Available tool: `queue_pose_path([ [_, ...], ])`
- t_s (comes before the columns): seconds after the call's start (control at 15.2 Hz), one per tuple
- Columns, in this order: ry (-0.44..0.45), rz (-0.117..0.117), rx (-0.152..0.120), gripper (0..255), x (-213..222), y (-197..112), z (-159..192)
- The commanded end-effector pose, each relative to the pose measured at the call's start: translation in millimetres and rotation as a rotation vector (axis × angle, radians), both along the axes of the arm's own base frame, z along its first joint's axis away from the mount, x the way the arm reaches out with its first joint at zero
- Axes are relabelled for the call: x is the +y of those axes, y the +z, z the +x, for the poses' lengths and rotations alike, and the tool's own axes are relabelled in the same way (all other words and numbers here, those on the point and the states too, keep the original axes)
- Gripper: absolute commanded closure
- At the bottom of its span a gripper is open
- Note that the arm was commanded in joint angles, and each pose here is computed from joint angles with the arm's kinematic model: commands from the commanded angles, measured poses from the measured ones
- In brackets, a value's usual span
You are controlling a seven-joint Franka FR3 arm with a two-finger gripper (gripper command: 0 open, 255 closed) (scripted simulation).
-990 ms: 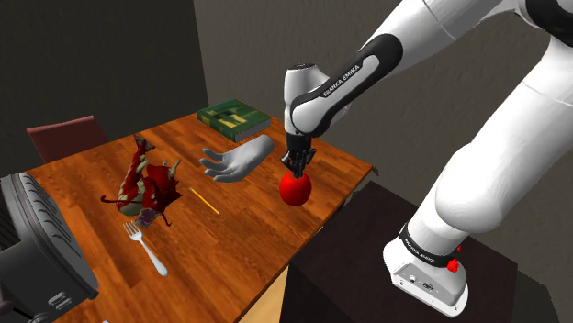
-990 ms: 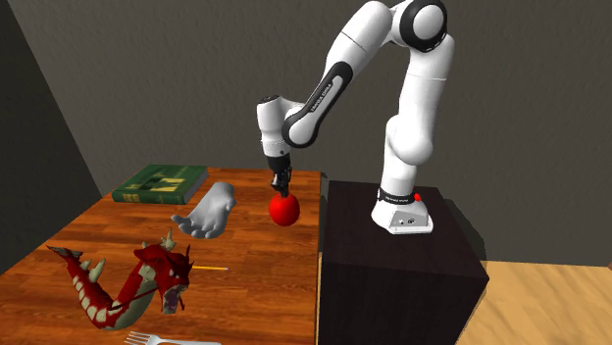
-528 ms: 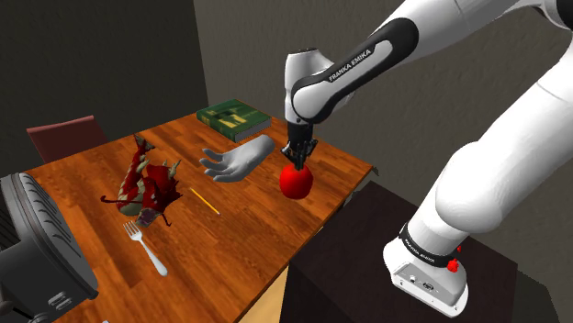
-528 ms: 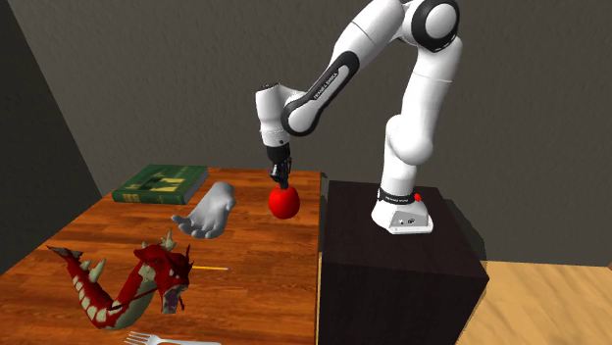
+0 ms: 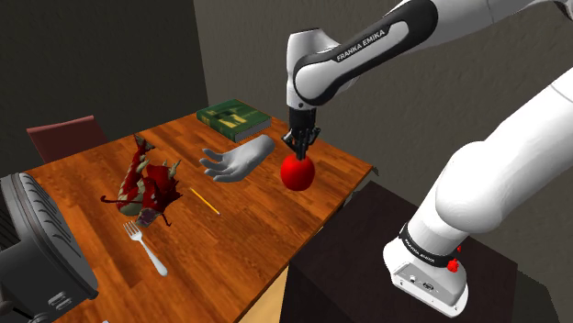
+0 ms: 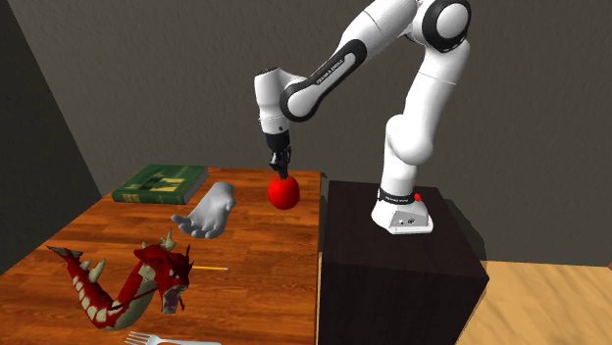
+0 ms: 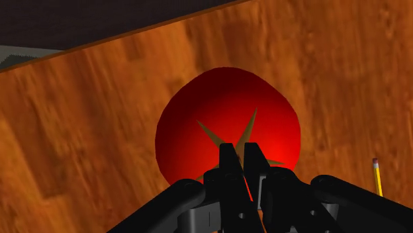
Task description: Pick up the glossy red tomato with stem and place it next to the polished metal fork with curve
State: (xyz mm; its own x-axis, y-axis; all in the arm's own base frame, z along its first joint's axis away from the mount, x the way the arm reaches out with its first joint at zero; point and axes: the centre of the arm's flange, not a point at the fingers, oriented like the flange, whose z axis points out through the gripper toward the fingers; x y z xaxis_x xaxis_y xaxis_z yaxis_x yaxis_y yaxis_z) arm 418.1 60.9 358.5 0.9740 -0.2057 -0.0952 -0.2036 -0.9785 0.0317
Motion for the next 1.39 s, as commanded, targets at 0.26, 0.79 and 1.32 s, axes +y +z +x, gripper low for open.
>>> queue_pose_path([
  [0.26, 0.0, 0.0, 0.0, 255, 0.8, 32.2, -0.1],
  [0.79, 0.0, 0.0, 0.0, 255, 0.8, 74.5, -0.1],
  [1.32, 0.0, 0.0, 0.0, 255, 66.8, 90.6, -1.7],
])
